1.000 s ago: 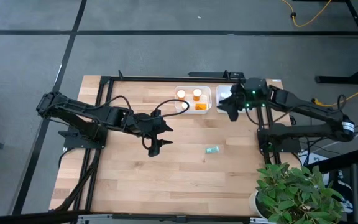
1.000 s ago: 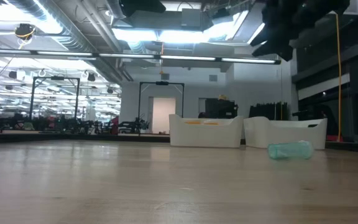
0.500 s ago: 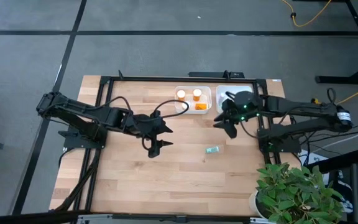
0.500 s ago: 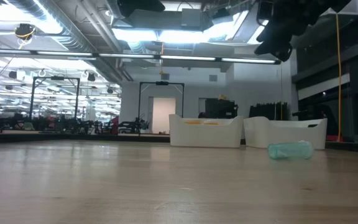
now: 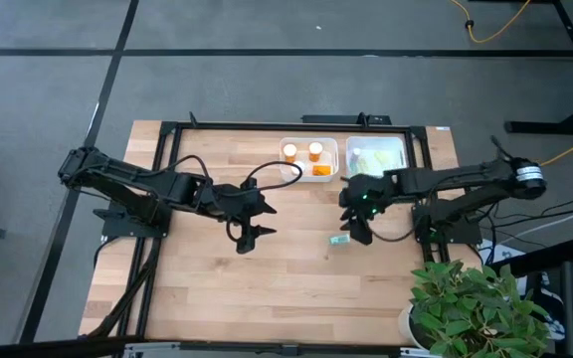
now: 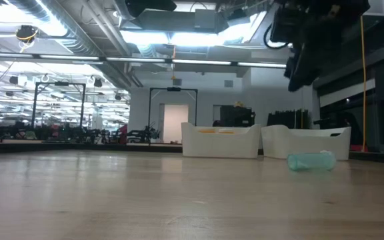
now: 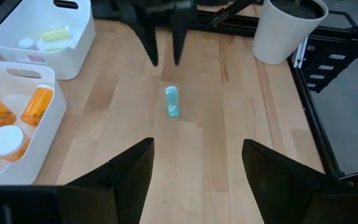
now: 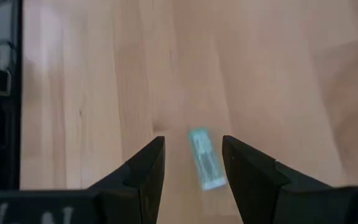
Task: Pick and place medicine bottles into bin by pill shape (circle, oval)
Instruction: Put the blue tablet bottle into the right white bin
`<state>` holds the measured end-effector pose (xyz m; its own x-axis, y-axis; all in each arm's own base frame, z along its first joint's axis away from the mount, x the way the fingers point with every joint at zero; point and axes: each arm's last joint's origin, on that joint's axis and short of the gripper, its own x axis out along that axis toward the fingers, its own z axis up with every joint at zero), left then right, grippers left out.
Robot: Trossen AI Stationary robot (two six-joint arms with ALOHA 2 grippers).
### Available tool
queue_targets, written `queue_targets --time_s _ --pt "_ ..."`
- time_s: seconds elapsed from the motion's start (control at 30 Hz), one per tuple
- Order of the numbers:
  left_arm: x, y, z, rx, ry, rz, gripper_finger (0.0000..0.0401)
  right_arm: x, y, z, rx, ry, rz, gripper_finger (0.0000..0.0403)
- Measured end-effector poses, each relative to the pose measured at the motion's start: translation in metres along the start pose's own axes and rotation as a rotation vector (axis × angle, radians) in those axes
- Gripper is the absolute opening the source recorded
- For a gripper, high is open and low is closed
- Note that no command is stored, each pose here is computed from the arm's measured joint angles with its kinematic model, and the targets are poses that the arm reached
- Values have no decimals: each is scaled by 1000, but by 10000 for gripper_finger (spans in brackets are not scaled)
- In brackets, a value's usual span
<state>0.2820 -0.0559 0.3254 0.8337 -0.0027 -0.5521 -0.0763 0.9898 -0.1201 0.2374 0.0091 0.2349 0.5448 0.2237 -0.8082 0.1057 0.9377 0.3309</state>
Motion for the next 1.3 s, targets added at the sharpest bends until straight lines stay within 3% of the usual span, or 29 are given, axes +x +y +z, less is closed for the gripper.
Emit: queue_targets --time_s 0.3,0.47,0.97,1.3 --pt "0 0 0 1 0 0 237 45 11 -11 -46 184 -15 163" --pt "0 0 0 1 0 0 237 66 12 -17 -84 224 -160 163" --pt "0 0 0 9 0 0 237 95 14 -30 -128 321 -233 163" --pt "0 0 0 9 0 0 237 109 10 -33 -45 347 -281 141"
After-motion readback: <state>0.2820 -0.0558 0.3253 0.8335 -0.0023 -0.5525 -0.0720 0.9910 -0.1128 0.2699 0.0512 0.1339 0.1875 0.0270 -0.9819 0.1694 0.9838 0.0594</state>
